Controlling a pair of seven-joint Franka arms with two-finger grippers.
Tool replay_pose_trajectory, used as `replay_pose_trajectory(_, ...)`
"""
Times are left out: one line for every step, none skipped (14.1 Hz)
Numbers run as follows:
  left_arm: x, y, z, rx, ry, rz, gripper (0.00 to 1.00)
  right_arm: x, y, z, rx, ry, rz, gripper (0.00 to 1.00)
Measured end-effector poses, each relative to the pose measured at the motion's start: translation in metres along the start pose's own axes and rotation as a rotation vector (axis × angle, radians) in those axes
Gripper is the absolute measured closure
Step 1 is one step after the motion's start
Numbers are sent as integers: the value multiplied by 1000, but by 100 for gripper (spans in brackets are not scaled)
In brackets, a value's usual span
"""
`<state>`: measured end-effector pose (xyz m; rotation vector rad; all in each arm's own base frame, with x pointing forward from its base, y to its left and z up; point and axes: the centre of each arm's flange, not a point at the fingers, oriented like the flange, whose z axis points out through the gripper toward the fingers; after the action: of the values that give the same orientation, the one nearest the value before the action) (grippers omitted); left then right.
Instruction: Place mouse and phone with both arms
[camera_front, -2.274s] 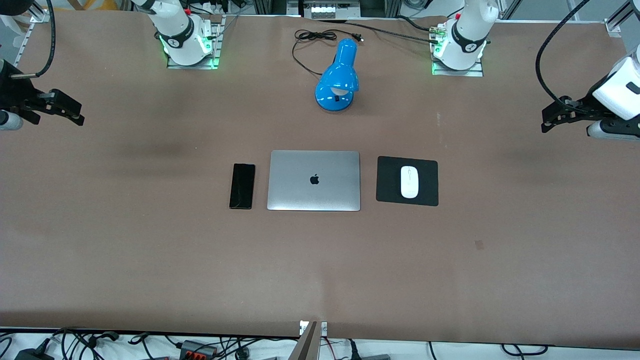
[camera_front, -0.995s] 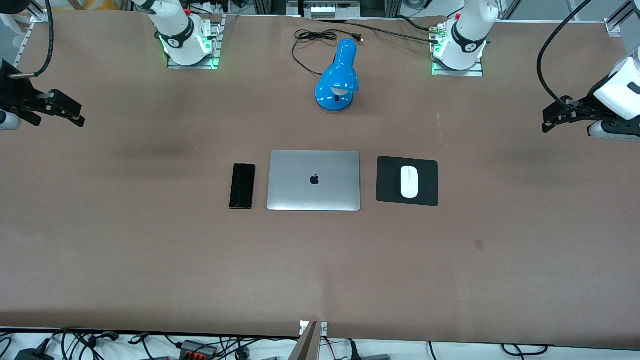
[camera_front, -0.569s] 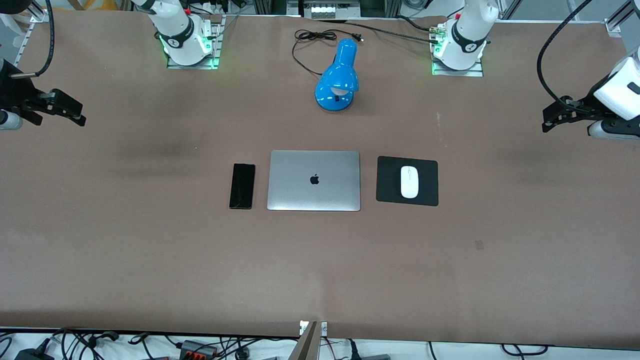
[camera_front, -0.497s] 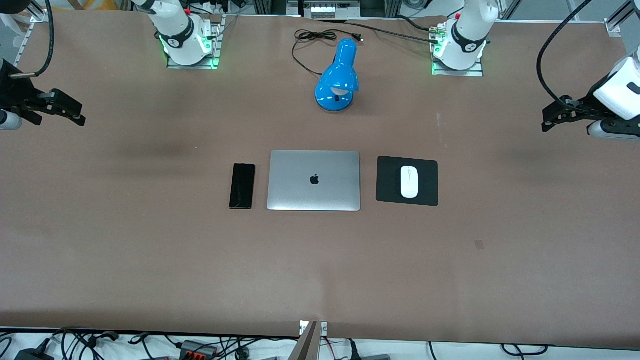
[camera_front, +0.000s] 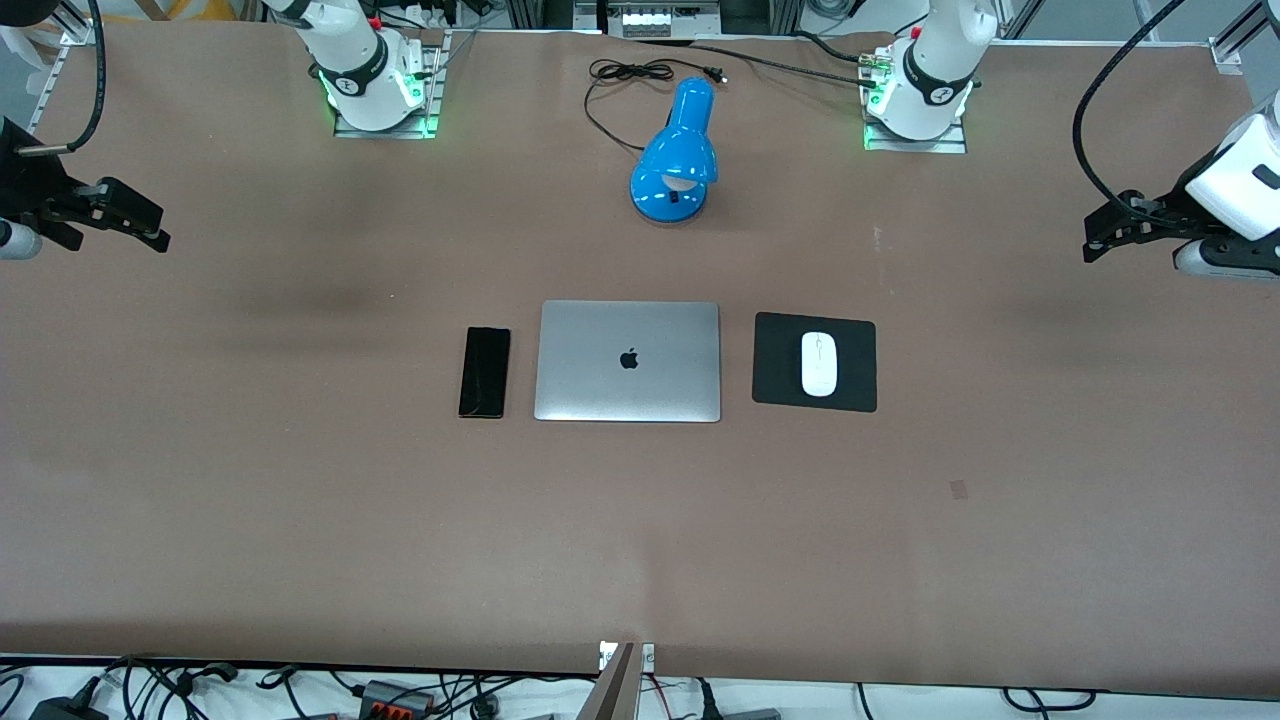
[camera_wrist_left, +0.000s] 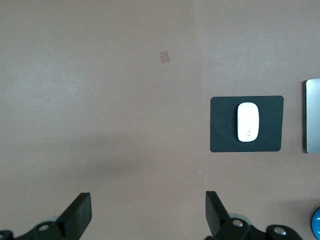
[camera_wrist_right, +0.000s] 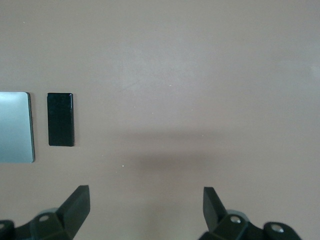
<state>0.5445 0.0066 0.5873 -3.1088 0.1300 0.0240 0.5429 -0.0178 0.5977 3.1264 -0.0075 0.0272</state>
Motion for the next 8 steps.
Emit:
replay_pose_trajectory(0,0,0,0,0,0,0,0,0,0,0,0,3,0)
replay_pose_trajectory(0,0,0,0,0,0,0,0,0,-1,1,2,12,0)
replay_pose_trajectory(0,0,0,0,-1,0,0,0,0,-2,1,3,20,0)
replay_pose_trajectory(0,0,0,0,-1,0,0,0,0,-2,1,4,19,0)
replay_pose_trajectory(0,0,0,0,-1,0,0,-1,-1,-3,1,3,18,0)
replay_pose_trajectory(0,0,0,0,-1,0,0,-1,-1,-3,1,1,18,0)
replay_pose_trajectory(0,0,0,0,-2,0,0,-2,-1,-3,1,-1,18,0)
replay_pose_trajectory(0,0,0,0,-2,0,0,-2,-1,-3,1,-3,18,0)
